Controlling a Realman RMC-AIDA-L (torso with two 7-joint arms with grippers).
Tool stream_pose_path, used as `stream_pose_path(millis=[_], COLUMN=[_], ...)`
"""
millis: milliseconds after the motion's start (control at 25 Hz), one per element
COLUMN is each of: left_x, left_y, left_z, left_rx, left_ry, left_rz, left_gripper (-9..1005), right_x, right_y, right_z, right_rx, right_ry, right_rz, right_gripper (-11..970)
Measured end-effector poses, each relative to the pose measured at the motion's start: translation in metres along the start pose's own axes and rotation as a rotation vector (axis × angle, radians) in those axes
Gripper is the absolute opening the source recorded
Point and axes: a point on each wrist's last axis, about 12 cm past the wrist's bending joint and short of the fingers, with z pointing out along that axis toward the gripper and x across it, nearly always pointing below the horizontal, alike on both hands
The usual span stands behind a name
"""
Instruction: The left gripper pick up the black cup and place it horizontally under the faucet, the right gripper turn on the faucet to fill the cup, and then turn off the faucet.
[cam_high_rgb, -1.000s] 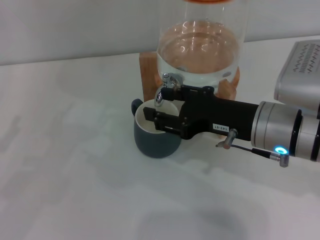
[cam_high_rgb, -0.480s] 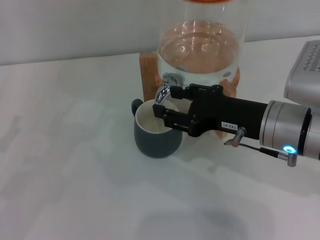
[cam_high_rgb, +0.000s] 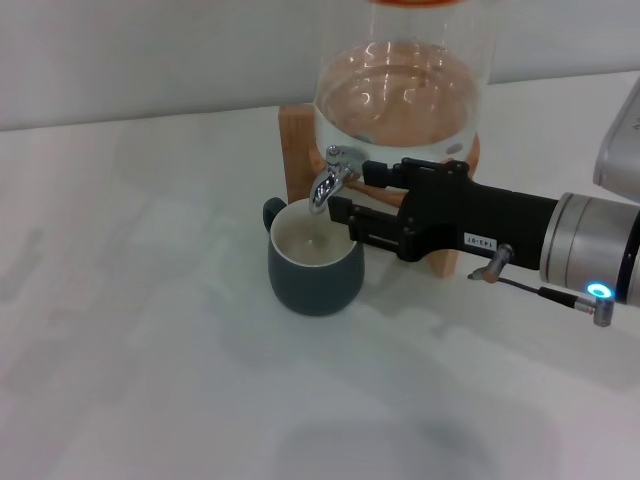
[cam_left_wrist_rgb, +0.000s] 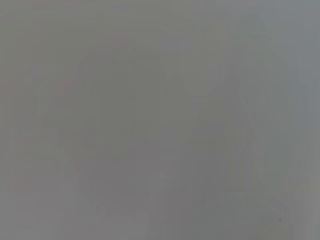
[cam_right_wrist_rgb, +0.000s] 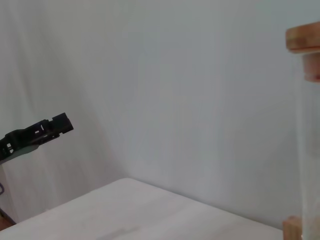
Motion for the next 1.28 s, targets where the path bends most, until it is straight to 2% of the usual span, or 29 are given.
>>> stream_pose_path(millis=[400, 760, 1040, 1280], left_x=[0.000, -0.002, -0.001, 0.000], left_y=[0.001, 0.004, 0.004, 0.004], left_z=[0.000, -0.002, -0.002, -0.004], left_rx=[-0.007, -0.023, -0.023, -0.028], left_ry=[0.003, -0.005, -0.003, 0.002], left_rz=[0.000, 0.005, 0.004, -0.002], left_gripper=[824, 824, 824, 824], right_x=[0.000, -0.009, -0.010, -0.006], right_y=[-0.001, 0.008, -0.004, -0.033], right_z=[-0.001, -0.008, -0.027, -0.071], right_rx=[-0.005, -0.124, -0.101, 0.010], right_ry=[-0.005, -0.024, -0.052, -0.077], right_rz=[0.007, 0.016, 0.049, 0.085], right_gripper=[619, 621, 622, 623])
